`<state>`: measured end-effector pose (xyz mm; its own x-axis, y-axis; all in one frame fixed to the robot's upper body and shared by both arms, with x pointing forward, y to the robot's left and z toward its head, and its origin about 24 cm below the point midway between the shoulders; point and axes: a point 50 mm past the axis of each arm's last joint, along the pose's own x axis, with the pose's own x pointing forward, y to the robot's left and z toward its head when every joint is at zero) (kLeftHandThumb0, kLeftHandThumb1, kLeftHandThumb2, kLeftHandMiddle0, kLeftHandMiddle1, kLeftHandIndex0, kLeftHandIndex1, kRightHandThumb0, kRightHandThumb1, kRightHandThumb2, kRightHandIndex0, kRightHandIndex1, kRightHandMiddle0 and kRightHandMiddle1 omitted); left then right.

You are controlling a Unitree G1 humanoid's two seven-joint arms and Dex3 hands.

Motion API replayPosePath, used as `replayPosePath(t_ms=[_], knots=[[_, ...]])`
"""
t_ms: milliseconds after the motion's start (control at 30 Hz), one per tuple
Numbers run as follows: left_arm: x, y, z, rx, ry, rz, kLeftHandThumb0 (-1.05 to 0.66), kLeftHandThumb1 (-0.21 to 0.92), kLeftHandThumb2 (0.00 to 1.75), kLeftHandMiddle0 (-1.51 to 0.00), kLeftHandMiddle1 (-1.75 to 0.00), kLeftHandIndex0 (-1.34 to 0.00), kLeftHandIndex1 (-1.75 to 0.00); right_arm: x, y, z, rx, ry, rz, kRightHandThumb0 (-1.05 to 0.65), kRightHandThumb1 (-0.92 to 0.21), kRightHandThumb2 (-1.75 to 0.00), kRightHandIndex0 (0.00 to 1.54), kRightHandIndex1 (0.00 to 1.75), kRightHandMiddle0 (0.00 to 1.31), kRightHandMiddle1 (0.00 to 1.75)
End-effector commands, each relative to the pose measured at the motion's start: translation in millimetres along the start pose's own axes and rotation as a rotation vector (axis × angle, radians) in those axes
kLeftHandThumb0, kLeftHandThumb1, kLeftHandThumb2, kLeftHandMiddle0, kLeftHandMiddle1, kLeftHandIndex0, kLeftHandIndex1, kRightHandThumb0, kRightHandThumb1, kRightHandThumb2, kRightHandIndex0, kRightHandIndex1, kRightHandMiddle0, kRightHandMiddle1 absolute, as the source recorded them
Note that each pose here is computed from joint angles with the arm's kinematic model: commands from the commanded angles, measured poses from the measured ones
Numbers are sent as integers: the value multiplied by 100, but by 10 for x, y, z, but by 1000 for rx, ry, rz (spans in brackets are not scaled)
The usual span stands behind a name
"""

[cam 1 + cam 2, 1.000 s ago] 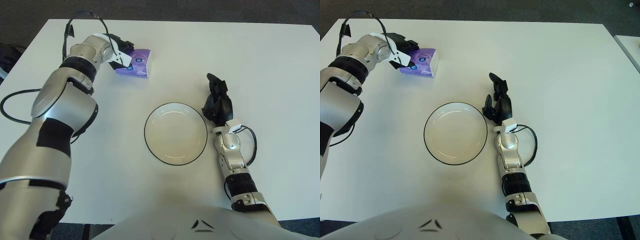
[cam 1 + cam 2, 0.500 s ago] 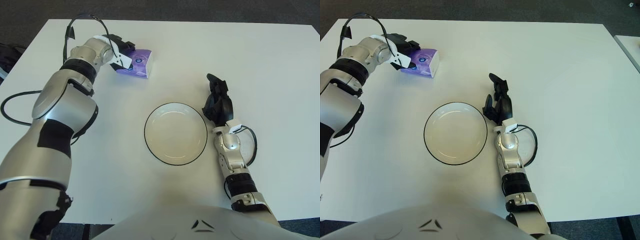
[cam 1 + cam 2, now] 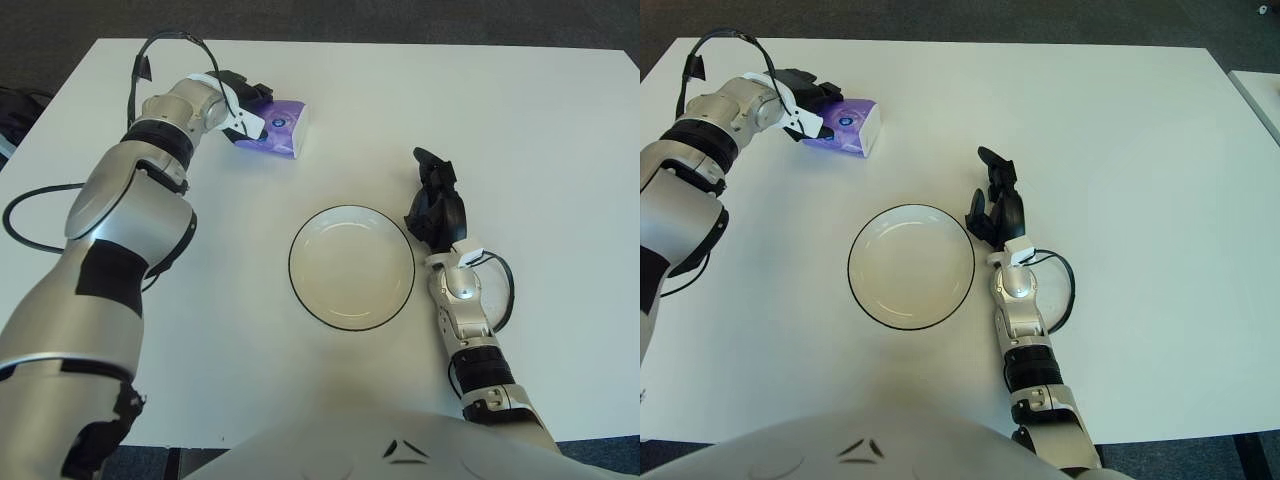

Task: Put the tissue paper into the plate.

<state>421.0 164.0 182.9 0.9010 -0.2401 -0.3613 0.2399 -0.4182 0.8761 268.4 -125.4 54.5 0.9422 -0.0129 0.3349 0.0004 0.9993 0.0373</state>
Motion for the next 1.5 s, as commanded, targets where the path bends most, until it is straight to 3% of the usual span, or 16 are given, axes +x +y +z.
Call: replayPosePath(t_ms=[0,567,867,1167,1467], knots=[[71,-256,222,-25,-97,-48,-105,92,97,-16,-2,0,-69,-876,-145,-688,-68,440,-27,-61,-92,-89,33,5,0,74],[94,-282,309,-76,-132,-17,-105,92,90,-16,-2,0,-73,-889,-153,-702,-59,451,-24,-63,-92,-90,34,6,0,73],[131,-621,428,-77,-132,-47,-105,92,88,-15,-1,0,-71,-907,-163,-695,-58,456,-23,-64,-92,-90,34,6,0,75],[156,-808,530,33,-130,-171,-105,92,82,-2,0,0,-40,-932,-176,-690,-61,460,-20,-64,-92,-90,34,6,0,76],[153,-889,569,106,-145,-229,-105,92,76,0,0,0,-24,-959,-192,-684,-53,460,-18,-62,-92,-90,35,6,0,77]])
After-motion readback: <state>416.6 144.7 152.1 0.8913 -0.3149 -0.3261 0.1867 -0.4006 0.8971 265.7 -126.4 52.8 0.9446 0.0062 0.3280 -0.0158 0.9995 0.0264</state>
